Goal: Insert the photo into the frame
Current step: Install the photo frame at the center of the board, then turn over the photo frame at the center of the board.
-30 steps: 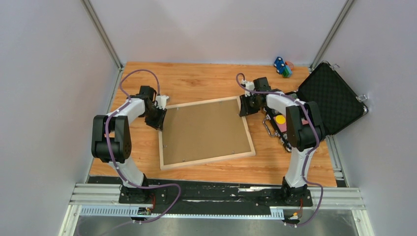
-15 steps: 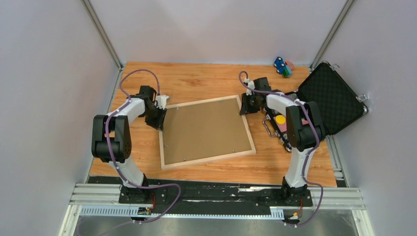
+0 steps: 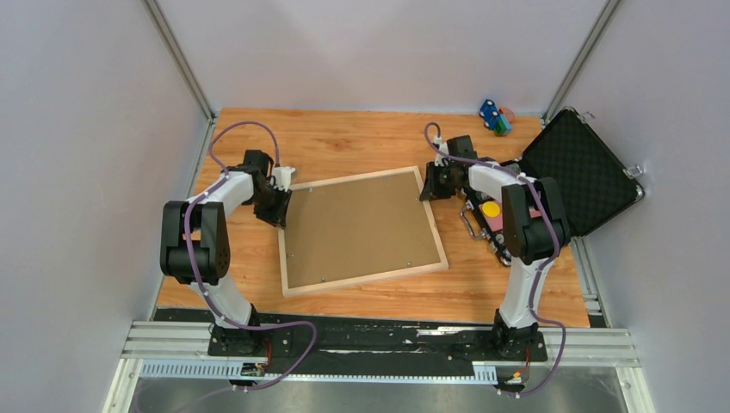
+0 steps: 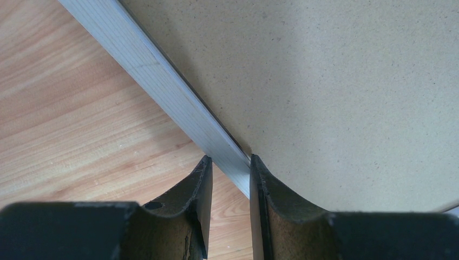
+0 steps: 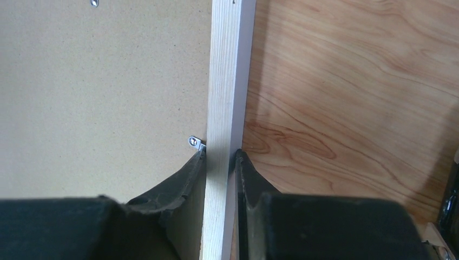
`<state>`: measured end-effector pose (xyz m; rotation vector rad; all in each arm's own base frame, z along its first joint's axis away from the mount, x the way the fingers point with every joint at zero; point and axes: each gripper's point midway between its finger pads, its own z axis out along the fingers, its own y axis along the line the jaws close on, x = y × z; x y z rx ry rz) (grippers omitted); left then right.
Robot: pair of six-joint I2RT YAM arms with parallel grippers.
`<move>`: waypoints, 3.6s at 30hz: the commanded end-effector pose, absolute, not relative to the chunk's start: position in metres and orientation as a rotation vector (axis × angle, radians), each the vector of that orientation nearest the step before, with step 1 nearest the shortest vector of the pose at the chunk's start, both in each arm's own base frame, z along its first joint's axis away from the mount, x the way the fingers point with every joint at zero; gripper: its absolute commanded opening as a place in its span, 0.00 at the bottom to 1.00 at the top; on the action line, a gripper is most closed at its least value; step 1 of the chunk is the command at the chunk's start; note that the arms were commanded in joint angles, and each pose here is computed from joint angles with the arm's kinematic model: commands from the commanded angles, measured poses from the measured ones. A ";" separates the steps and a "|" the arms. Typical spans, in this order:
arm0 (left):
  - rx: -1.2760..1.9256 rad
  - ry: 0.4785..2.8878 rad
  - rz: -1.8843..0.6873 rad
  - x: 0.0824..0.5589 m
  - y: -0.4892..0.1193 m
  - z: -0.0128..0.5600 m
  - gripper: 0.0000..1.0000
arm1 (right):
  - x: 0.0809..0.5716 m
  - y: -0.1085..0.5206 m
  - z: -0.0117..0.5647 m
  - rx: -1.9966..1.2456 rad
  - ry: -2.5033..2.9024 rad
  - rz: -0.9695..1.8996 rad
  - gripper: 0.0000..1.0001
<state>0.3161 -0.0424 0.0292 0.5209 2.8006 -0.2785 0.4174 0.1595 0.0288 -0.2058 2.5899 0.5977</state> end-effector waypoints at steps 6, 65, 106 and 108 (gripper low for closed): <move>0.578 2.838 -0.343 0.307 -0.049 0.015 0.31 | 0.434 0.148 0.028 -0.073 2.562 0.647 0.16; 0.495 2.523 -0.113 0.327 -0.032 0.139 1.00 | 0.173 0.246 0.048 -1.831 1.951 0.507 0.46; 0.549 2.503 -0.184 0.322 -0.042 0.136 1.00 | 0.179 0.253 0.022 -1.857 1.897 0.342 0.00; 0.561 2.484 -0.167 0.322 -0.041 0.142 1.00 | 0.181 0.257 0.029 -1.832 1.902 0.355 0.00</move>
